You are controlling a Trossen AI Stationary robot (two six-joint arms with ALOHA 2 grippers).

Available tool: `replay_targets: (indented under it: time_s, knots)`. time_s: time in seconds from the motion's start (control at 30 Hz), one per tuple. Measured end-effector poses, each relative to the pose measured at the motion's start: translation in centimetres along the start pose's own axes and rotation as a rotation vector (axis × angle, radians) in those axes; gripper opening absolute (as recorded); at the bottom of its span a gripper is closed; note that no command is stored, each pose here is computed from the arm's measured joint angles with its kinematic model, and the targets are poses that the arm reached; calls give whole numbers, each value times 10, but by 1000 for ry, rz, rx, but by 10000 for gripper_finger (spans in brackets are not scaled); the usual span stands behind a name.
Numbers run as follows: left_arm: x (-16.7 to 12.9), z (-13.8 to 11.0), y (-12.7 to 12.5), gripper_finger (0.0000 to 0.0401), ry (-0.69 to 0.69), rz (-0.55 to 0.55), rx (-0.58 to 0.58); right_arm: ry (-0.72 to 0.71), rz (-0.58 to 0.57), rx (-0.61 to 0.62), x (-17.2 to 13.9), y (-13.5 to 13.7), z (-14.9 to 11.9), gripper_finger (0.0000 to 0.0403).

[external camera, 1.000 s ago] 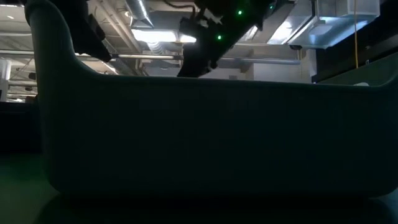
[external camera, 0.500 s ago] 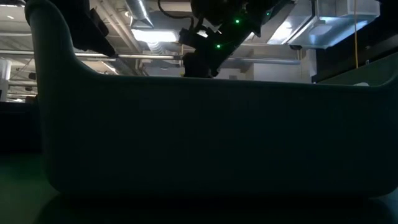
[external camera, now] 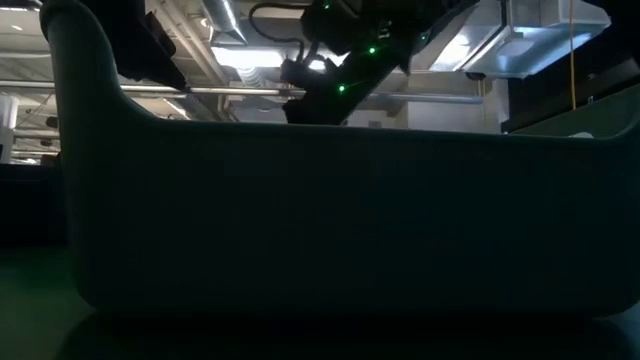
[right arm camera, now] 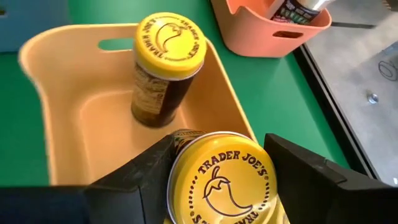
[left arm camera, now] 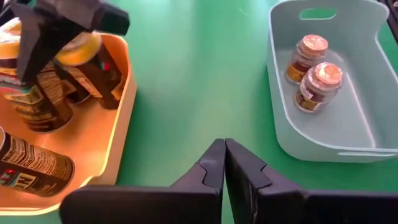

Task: Sort spices by type
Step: Put the yellow seasoning bottle into the yellow bin

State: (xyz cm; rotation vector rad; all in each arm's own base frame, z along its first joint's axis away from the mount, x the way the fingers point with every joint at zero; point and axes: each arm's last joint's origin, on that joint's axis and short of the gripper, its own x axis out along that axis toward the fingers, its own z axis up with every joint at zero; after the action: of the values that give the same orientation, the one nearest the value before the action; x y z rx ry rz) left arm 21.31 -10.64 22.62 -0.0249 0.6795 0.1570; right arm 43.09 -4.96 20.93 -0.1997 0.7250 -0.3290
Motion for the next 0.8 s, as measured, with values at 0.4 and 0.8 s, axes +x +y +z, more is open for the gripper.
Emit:
replay_targets:
  time_s: [0.4,0.8]
  knots:
    - [0,2,-1,8,-14,-7,5,15,16,2,3,2,-3,237]
    - [0,4,-2,8,-37,-17,14,42,65,11,6,5,-8,237]
